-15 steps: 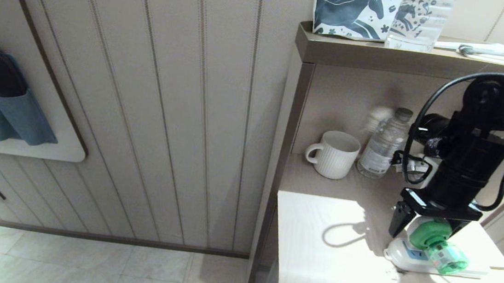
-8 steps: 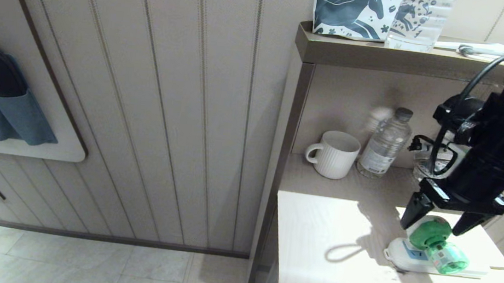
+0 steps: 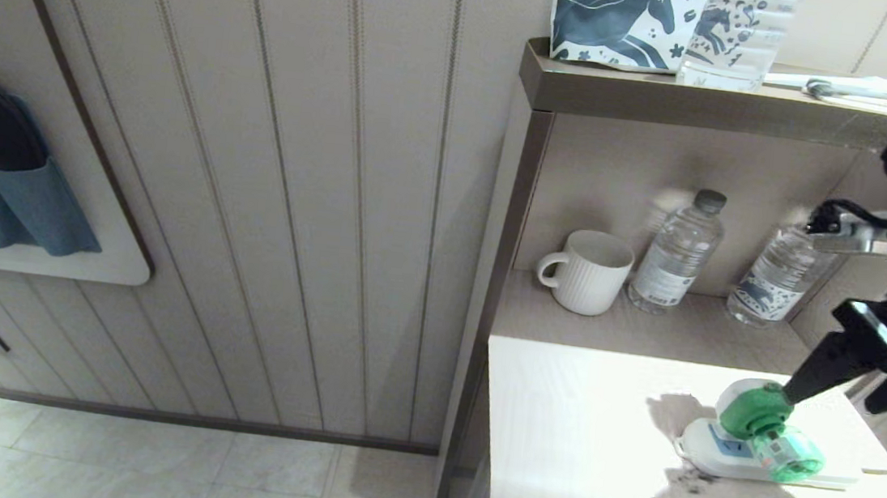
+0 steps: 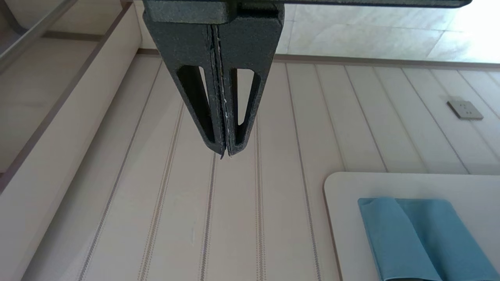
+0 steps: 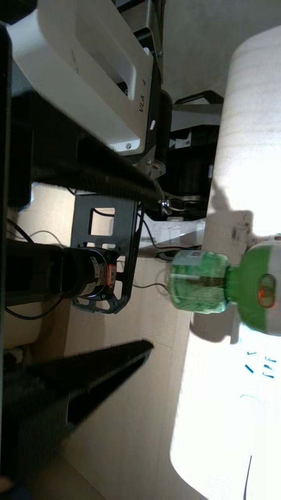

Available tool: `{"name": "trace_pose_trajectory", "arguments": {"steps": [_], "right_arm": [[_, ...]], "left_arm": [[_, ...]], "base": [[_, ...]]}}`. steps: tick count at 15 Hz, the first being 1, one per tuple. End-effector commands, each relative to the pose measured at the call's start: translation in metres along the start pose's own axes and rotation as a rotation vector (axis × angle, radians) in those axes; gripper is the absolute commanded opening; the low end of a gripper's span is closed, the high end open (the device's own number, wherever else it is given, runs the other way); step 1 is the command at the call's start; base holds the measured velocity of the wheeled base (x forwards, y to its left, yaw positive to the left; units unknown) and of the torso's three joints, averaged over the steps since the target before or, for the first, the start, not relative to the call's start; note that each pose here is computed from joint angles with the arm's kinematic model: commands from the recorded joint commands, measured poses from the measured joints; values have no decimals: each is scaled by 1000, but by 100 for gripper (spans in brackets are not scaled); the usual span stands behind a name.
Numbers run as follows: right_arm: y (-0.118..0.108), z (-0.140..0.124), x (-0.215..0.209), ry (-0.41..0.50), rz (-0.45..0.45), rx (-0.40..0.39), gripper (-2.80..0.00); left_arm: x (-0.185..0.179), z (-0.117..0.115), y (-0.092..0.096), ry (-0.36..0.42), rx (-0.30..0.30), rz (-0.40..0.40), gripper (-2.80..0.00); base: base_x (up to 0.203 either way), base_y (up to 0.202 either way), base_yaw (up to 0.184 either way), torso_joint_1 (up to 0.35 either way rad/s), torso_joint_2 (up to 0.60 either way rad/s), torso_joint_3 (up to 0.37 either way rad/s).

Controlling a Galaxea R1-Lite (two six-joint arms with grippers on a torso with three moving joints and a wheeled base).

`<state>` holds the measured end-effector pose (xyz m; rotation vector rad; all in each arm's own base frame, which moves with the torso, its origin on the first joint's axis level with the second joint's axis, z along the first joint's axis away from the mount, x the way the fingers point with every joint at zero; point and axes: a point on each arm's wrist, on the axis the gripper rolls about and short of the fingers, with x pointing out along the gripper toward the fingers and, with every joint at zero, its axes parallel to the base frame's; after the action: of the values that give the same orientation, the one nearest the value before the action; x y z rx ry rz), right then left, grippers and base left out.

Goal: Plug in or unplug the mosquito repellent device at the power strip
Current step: Hold the socket with your left hand and unplug it with your right hand

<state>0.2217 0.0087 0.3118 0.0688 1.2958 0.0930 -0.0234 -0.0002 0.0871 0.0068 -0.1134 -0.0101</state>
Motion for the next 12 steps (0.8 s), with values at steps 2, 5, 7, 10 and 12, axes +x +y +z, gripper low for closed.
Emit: {"name": "trace_pose_trajectory", "arguments": {"steps": [2, 5, 7, 10, 12], "right_arm": [[3, -38, -34, -71, 5, -11, -280], [5, -75, -61, -178, 11, -17, -280], [6, -114, -82, -279, 12, -24, -280], [5, -194, -106, -454, -8, -26, -280], [3, -252, -102, -592, -50, -10, -280]], "left_arm": [[0, 0, 0, -2, 0, 0, -280], [0, 0, 0, -2, 0, 0, -280], [0, 0, 0, -2, 0, 0, -280], [0, 0, 0, -2, 0, -1, -280], [0, 0, 0, -2, 0, 0, -280]], "base": [[0, 0, 0, 0, 0, 0], [0, 0, 0, 0, 0, 0], [0, 0, 0, 0, 0, 0], [0, 0, 0, 0, 0, 0], [0, 0, 0, 0, 0, 0]]}}
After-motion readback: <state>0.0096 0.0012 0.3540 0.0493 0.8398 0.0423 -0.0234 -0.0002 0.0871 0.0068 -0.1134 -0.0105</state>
